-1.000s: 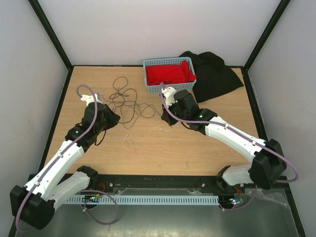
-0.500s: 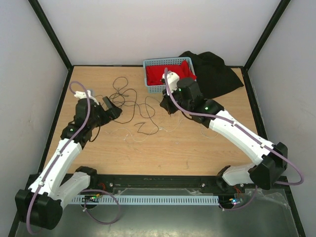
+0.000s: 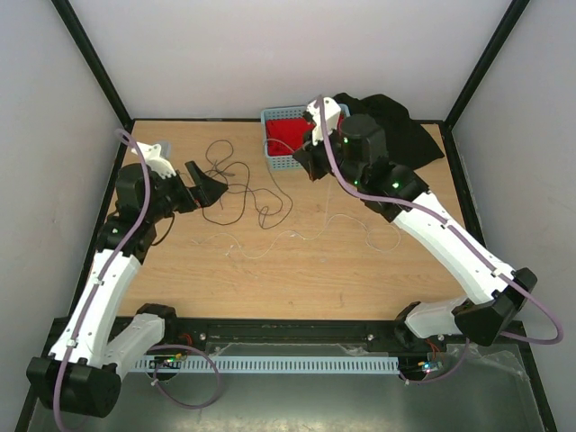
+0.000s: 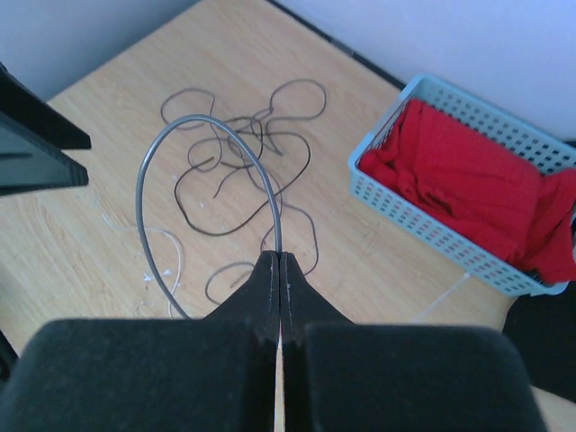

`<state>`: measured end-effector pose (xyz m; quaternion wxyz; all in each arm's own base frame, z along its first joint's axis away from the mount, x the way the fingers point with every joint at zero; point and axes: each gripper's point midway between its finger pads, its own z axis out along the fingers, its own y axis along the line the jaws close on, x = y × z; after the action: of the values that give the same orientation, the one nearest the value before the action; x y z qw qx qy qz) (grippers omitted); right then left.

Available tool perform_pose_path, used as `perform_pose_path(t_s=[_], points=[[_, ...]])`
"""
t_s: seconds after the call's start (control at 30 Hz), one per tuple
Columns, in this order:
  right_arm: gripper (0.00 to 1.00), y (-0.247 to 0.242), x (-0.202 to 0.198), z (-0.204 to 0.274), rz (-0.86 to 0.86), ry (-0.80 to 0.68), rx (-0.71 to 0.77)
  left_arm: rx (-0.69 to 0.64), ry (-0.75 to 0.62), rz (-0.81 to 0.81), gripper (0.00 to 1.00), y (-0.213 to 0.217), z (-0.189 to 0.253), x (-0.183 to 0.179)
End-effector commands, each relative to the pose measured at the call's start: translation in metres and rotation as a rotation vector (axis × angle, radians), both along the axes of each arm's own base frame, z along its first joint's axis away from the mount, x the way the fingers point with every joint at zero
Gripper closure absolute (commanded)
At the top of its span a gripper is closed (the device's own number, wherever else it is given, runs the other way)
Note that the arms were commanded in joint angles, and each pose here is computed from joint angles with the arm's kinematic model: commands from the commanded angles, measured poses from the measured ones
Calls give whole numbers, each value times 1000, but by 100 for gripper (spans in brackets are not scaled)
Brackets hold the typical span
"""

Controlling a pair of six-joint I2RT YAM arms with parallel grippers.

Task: Zip-tie the wires
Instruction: Straighten the cable at the center of the board.

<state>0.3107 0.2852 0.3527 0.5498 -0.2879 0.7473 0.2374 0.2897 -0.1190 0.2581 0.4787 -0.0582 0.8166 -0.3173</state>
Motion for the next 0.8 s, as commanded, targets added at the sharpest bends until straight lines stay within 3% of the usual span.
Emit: perform_pose_path(t_s=[0.0,0.17,0.5,0.77], points=[[100,-10,-2,43,-1,-88,28,32,-109,-63,1,-3,11,0],[100,-17,-6,71,-13,-111,66,8,-242,-131,1,-14,14,-4],[100,-15,-22,124,59,-146,150,-24,-221,-264,1,-45,-18,-16],[100,-14,-44,151,143,-166,194,18,-292,-390,12,-80,-36,-20]])
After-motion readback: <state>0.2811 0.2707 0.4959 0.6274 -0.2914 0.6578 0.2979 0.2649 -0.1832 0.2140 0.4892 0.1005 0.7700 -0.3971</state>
